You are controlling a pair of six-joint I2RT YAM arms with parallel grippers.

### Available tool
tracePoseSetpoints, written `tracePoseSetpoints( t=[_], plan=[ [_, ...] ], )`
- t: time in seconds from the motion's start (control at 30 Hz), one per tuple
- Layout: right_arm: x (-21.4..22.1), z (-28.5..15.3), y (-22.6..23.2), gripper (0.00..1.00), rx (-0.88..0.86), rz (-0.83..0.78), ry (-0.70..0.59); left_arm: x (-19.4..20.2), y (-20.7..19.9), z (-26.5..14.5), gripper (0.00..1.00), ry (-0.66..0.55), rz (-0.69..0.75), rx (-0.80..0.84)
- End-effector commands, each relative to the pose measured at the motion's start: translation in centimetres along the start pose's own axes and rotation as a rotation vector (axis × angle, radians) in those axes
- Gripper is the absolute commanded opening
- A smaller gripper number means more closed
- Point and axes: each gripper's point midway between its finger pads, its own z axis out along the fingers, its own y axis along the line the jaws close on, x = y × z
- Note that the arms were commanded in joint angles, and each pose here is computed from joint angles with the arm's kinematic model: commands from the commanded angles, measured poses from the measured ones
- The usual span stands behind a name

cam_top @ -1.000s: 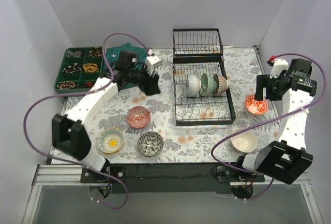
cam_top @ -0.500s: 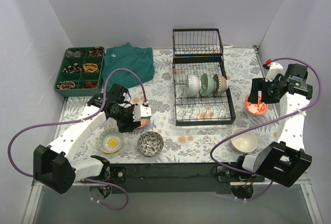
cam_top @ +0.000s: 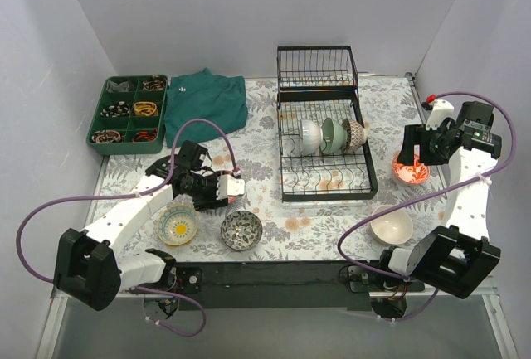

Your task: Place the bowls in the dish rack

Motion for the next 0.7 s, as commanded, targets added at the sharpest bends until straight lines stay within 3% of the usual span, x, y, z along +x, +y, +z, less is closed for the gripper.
tracePoseSetpoints(
  t=[0.0,0.4,0.67],
  plan=[
    [-2.0,-0.7,-0.5,0.83,0.019,-0.021,-0.056,-1.0,0.5,0.5,0.42,-0.056,0.075,0.001],
    [-2.2,-0.4,-0.8,0.83,0.026,-0.011,-0.054,0.1,-0.1,3.3,0.38,-0.044,0.083,0.027],
    [-2.0,-0.3,-0.8,0.83,0.024,-0.004,-0.05,0.0,0.9,3.9,0.28,-0.025,0.037,-0.003]
  ],
)
